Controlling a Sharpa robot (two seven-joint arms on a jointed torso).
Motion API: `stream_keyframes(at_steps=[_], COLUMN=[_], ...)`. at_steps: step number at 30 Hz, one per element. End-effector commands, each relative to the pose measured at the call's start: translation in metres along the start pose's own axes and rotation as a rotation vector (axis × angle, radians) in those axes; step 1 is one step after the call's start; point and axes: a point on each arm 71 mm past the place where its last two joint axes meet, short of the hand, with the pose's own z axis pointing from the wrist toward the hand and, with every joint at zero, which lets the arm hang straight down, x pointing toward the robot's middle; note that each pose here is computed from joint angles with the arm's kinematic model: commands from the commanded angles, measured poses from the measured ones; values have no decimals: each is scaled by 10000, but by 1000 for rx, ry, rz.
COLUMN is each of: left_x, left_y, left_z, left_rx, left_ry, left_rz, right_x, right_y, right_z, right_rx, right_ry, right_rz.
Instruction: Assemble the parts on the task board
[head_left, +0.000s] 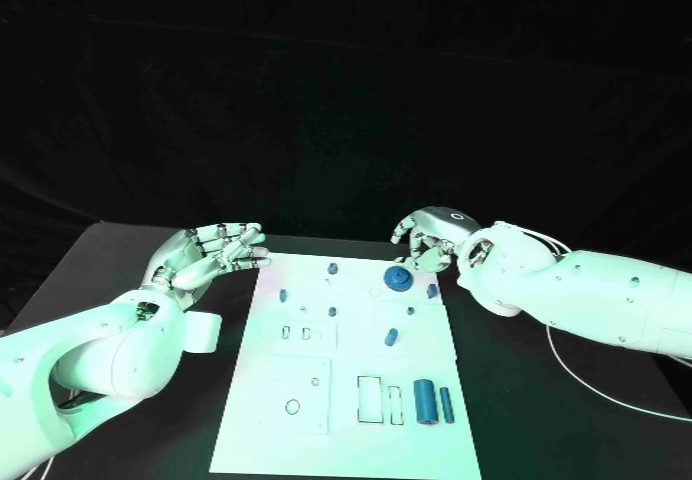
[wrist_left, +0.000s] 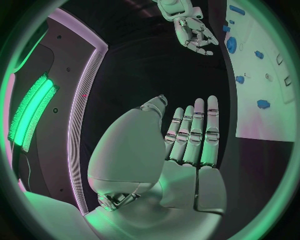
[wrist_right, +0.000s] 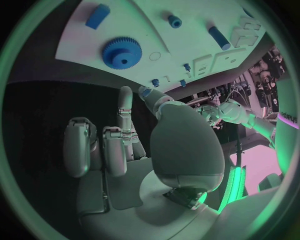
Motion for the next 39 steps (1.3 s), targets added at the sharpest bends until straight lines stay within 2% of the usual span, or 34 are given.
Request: stream_keyframes(at_steps=[1,11,23,39], left_x=[27,36,24,21], left_y=[-7,0,5,7], left_z=[12,21,26,28], left_rx=[4,2,0,-2], left_ry=[24,29,27,27], left_rz=[-13,-15,-14,-14], right_x=[67,195,355,443], right_y=[-75,-169,-161,-179], right_z=[-53,-107,-39,25], right_rx=[87,139,148,156], right_ry=[100,162,180,196], right_rz=[144,146,144,140])
